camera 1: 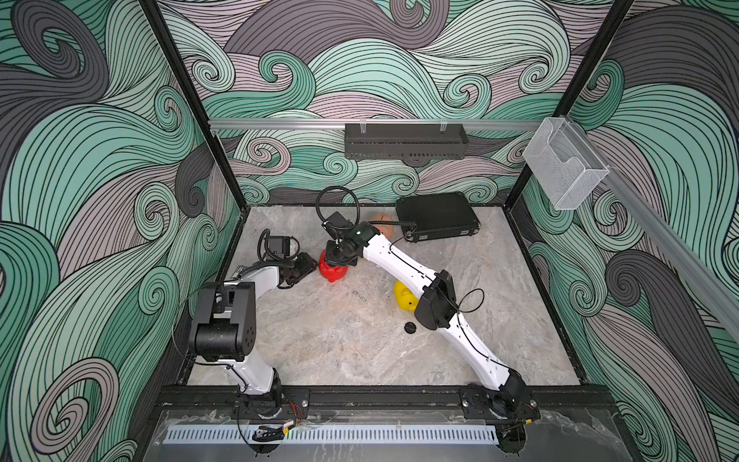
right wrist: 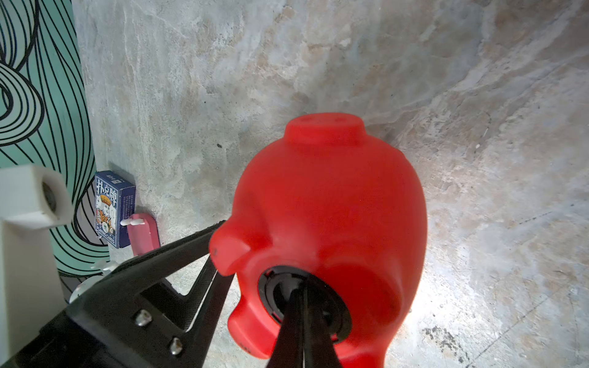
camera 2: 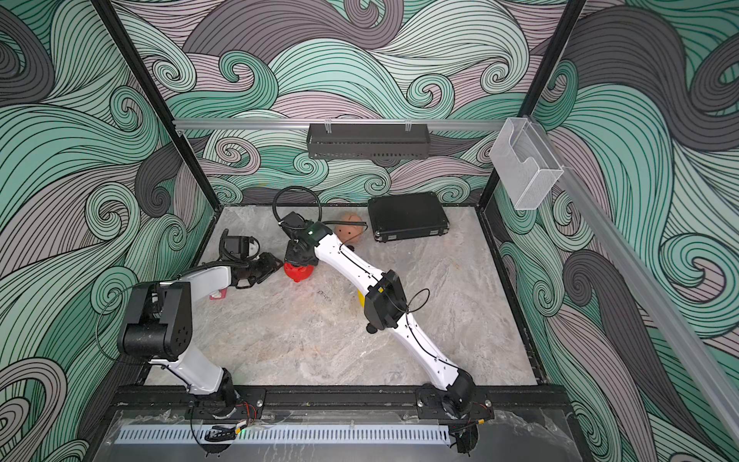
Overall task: Close piggy banks
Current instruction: Insert the knob into the piggy bank.
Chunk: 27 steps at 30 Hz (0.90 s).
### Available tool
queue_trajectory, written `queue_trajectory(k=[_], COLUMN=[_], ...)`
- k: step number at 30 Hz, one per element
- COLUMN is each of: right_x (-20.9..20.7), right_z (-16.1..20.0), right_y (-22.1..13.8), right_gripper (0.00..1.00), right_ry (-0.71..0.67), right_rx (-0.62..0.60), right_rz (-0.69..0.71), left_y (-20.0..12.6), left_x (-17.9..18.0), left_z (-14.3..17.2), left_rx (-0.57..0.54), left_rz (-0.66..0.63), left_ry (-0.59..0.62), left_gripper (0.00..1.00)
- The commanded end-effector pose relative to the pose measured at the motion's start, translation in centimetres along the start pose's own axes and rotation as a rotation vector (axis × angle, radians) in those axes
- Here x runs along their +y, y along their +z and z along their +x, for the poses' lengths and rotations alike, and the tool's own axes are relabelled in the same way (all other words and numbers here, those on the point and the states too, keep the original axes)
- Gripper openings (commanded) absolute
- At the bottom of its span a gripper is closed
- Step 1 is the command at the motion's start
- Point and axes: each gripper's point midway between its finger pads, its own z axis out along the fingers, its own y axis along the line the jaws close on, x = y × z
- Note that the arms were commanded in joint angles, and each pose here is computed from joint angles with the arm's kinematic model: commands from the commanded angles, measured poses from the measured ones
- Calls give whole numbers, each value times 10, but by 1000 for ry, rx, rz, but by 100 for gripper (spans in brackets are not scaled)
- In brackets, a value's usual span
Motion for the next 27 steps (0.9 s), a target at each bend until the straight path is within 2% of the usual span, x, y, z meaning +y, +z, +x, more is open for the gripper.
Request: queue_trajectory(k=[1,13,27], right_x=[-23,-45,-63], right_z=[10,10,11], right_y=[23,33,22], right_gripper=[0,0,0], right_ry=[15,-5,-135], right_rx=[36,41,44], right_rz=[76,146,232], left_y=[2,5,11], left_x=[-11,-18,-30], left_z=[-10,-4,17], left_rx=[-9,13,82], left_rz=[44,105,211], left_ry=[17,11,-22], left_gripper=[52,52,52])
